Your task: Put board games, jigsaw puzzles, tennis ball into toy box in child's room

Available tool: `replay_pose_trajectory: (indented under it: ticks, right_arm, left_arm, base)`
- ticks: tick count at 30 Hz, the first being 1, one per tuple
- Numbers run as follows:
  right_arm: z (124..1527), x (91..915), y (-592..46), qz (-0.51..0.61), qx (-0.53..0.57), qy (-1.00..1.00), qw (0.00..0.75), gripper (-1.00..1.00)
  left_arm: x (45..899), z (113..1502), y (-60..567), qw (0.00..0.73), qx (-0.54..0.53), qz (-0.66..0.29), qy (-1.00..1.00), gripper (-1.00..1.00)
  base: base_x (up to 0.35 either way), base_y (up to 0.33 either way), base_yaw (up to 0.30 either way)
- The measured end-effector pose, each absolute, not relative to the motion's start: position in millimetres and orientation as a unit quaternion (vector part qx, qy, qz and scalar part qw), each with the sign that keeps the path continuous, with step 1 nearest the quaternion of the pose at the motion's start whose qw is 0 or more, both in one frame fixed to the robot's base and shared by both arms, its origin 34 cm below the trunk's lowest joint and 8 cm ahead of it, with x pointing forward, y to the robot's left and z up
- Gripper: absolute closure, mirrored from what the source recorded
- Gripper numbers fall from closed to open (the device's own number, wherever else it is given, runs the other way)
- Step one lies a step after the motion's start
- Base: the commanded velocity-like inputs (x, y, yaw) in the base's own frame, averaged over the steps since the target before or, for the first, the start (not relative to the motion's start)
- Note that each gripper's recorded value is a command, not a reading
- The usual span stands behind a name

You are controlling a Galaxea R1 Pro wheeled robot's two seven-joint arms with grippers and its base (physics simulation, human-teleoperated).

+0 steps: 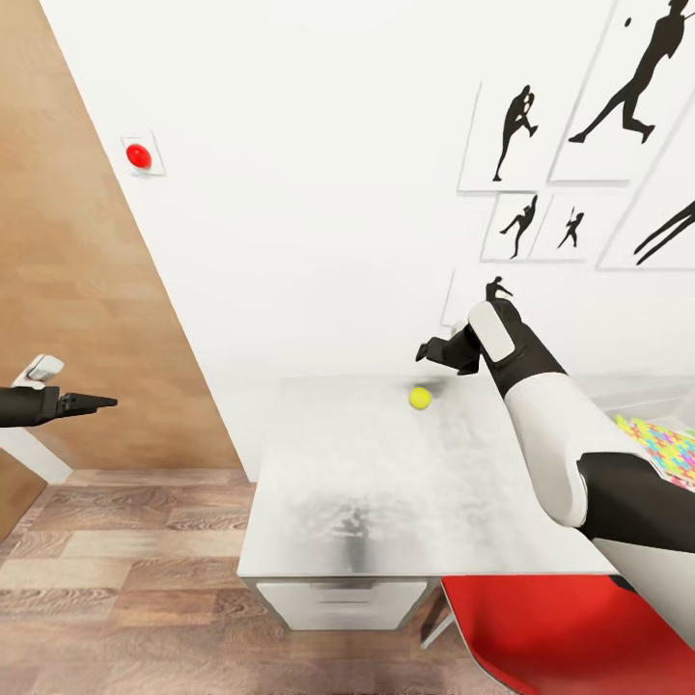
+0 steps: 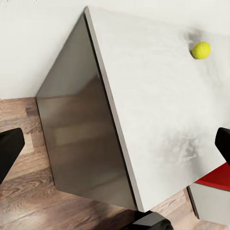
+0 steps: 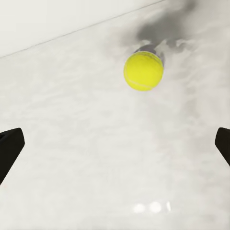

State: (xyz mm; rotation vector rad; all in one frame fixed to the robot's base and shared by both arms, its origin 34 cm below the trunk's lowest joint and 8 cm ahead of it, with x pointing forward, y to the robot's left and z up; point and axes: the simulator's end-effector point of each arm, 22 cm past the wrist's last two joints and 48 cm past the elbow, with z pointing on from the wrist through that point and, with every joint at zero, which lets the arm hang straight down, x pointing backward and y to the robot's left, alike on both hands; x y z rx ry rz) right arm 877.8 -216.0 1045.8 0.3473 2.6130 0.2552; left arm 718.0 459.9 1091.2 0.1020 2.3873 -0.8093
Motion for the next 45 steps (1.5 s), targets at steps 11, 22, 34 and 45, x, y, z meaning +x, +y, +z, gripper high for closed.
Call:
replay_pose_trajectory:
  ticks: [11, 22, 34, 45]
  right_arm:
    - [1064, 895, -215, 0.096, 0.126, 0.953, 0.259, -1.00]
    - [1084, 912, -199, 0.103, 0.115, 0.950, 0.272, -1.00]
    - [1087, 922, -198, 0.103, 0.114, 0.949, 0.276, -1.00]
    - [1074, 924, -200, 0.101, 0.115, 0.951, 0.268, -1.00]
  left_arm:
    - [724, 1100, 460, 0.316, 0.051, -0.292, 0.901, -1.00]
    - [728, 1099, 460, 0.318, 0.057, -0.284, 0.903, -1.00]
    - [730, 1088, 460, 0.310, 0.054, -0.284, 0.906, -1.00]
    - [732, 1077, 460, 0.303, 0.052, -0.284, 0.908, -1.00]
  base:
    - [0.000, 0.000, 0.000]
    - [0.000, 0.000, 0.000]
    - [0.000, 0.000, 0.000]
    - [0.000, 0.000, 0.000]
